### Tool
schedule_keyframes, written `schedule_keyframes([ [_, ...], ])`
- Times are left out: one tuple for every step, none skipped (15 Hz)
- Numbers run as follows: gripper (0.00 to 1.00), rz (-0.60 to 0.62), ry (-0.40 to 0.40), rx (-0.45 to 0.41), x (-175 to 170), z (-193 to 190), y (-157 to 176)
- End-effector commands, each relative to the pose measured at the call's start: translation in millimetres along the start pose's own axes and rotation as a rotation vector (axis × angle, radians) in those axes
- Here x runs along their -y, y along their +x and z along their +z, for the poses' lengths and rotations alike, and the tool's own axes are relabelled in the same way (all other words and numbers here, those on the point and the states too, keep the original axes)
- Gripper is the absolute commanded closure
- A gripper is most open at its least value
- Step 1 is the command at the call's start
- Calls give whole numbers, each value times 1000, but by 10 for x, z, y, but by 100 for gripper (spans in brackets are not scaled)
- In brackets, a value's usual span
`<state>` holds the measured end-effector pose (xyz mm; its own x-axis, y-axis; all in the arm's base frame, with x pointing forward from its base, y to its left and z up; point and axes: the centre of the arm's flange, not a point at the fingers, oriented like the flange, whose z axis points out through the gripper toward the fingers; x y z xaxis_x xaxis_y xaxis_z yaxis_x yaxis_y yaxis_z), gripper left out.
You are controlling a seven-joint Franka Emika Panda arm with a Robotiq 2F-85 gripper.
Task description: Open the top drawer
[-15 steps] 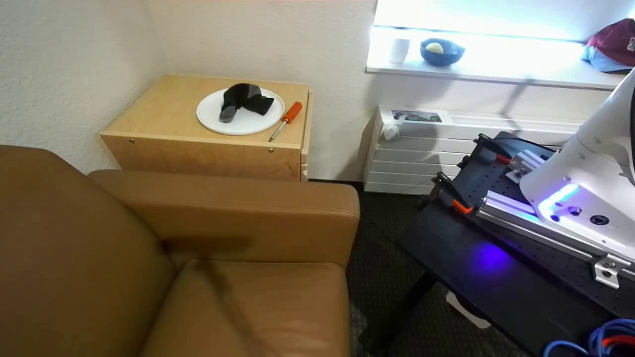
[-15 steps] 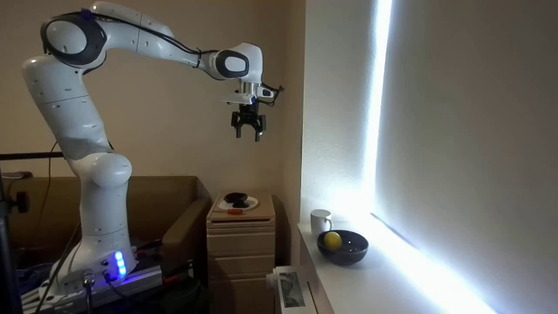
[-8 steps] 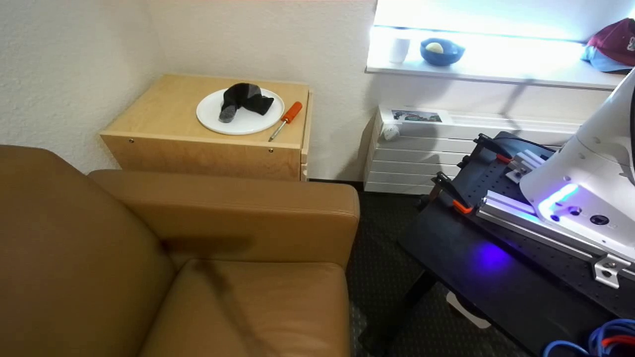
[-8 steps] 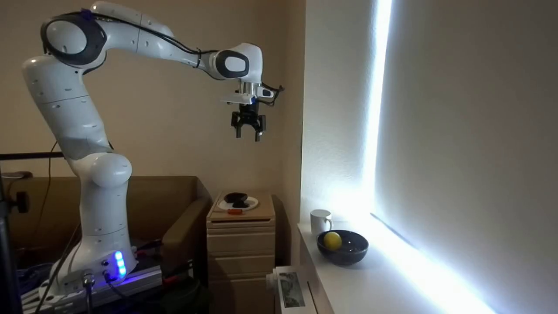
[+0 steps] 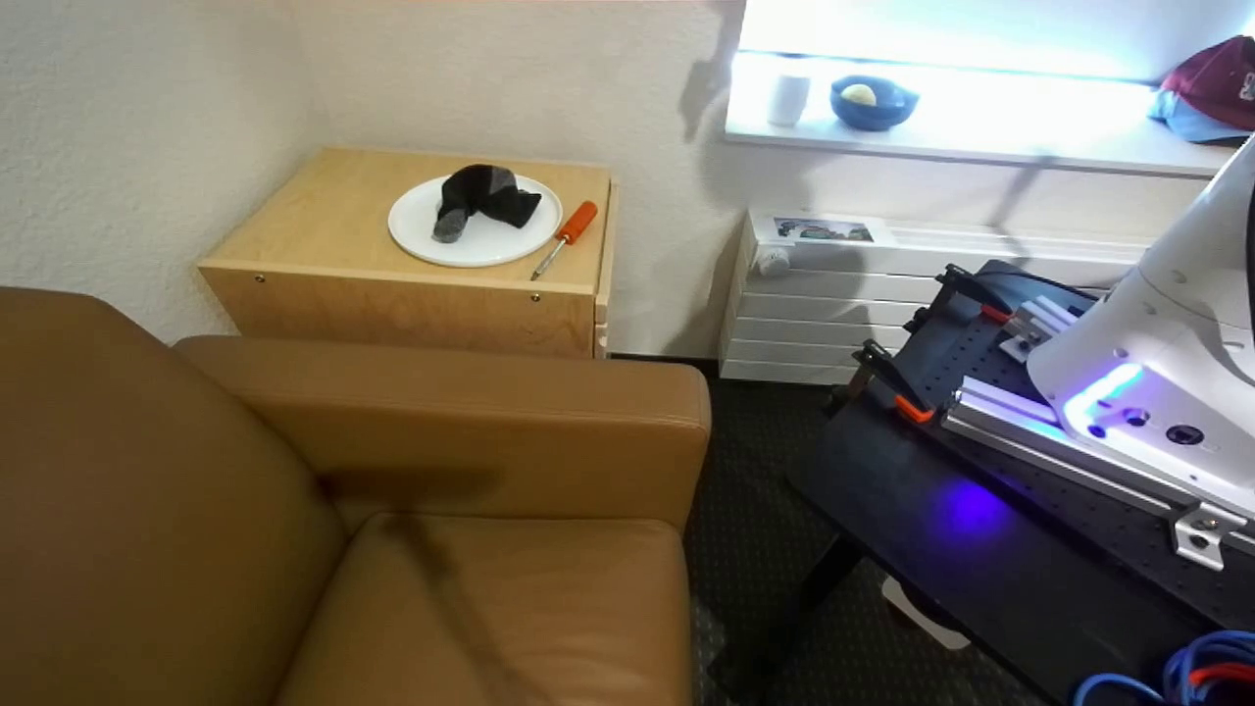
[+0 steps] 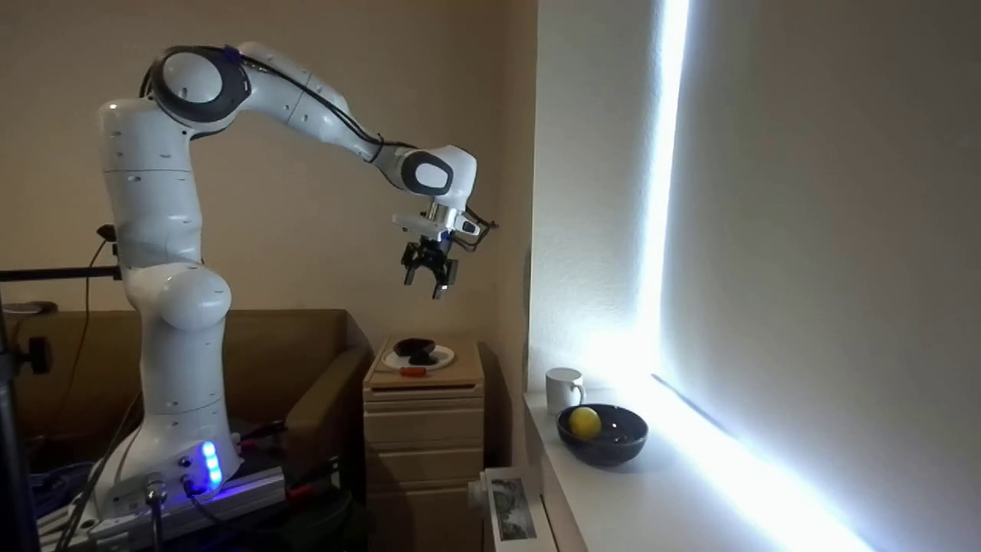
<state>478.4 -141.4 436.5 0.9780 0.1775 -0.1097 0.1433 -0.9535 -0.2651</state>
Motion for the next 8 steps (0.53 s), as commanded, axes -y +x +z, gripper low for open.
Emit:
schedule_keyframes([
  [0,-13,67,77,111,481,259],
  [0,-7,73,92,134,575,303],
  [0,-15,86,104,160,614,319],
  [0,-19,95,100,167,601,315],
  [0,-19,67,106,197,632,311],
  [0,-20,71,111,208,662,325],
  [0,-20,72,110,208,660,325],
  [0,-18,72,108,200,647,322],
])
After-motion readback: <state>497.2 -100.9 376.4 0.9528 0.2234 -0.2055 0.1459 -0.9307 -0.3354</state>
